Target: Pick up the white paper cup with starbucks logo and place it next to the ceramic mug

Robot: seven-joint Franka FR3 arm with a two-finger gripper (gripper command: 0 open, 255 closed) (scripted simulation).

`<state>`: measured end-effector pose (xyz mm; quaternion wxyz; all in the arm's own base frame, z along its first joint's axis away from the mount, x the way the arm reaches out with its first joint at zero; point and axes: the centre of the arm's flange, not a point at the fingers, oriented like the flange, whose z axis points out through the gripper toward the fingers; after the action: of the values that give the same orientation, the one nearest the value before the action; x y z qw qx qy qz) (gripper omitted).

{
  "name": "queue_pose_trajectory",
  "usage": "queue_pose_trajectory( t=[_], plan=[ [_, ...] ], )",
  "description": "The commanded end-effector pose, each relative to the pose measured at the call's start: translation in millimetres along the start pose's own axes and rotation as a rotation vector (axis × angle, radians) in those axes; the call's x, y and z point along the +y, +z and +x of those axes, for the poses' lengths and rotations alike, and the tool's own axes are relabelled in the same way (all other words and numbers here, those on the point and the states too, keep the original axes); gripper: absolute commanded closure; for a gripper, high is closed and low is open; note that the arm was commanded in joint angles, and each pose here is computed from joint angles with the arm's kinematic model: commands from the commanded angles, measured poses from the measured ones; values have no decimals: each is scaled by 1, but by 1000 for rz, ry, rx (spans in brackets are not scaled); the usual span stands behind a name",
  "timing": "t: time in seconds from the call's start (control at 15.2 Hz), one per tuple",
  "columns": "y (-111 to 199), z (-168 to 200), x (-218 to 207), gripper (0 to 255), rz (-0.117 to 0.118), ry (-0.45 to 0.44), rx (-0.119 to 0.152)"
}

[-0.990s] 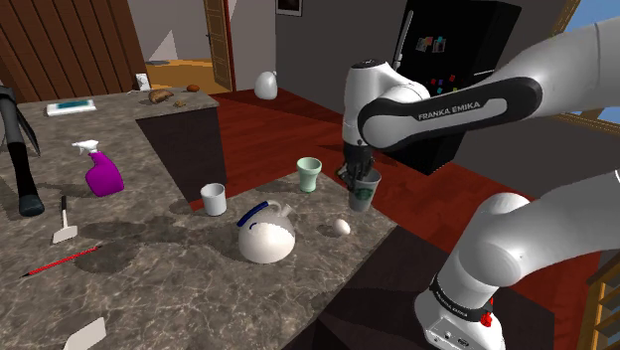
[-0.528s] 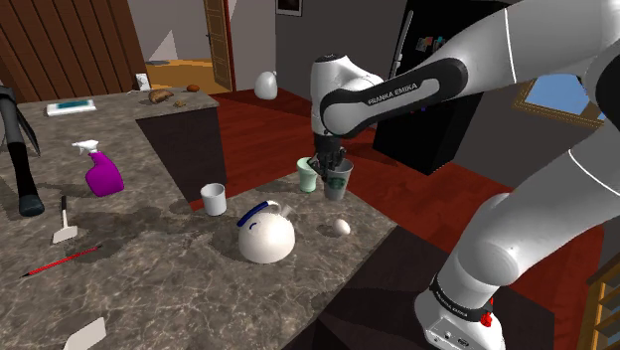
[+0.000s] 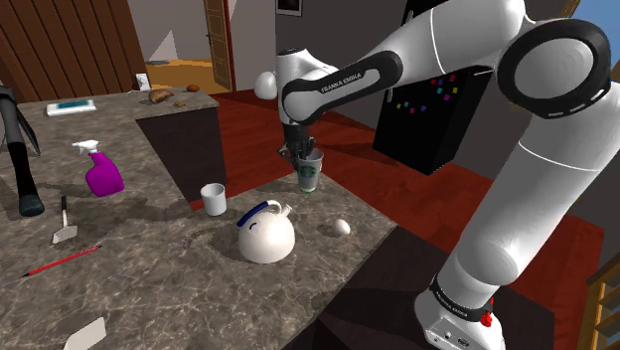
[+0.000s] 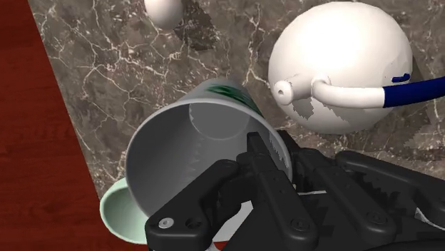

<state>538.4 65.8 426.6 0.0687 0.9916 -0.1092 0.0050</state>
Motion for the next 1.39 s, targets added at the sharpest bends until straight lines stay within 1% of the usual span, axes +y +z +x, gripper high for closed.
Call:
queue_pose_trajectory(
  t=[0.0, 0.86, 0.92, 1.32],
  plan=[
    [-3, 25, -13, 255, 0, 0, 1],
    [-9, 183, -80, 255, 0, 0, 1],
    [-9, 186, -82, 255, 0, 0, 1],
    [23, 185, -86, 255, 0, 0, 1]
  ],
)
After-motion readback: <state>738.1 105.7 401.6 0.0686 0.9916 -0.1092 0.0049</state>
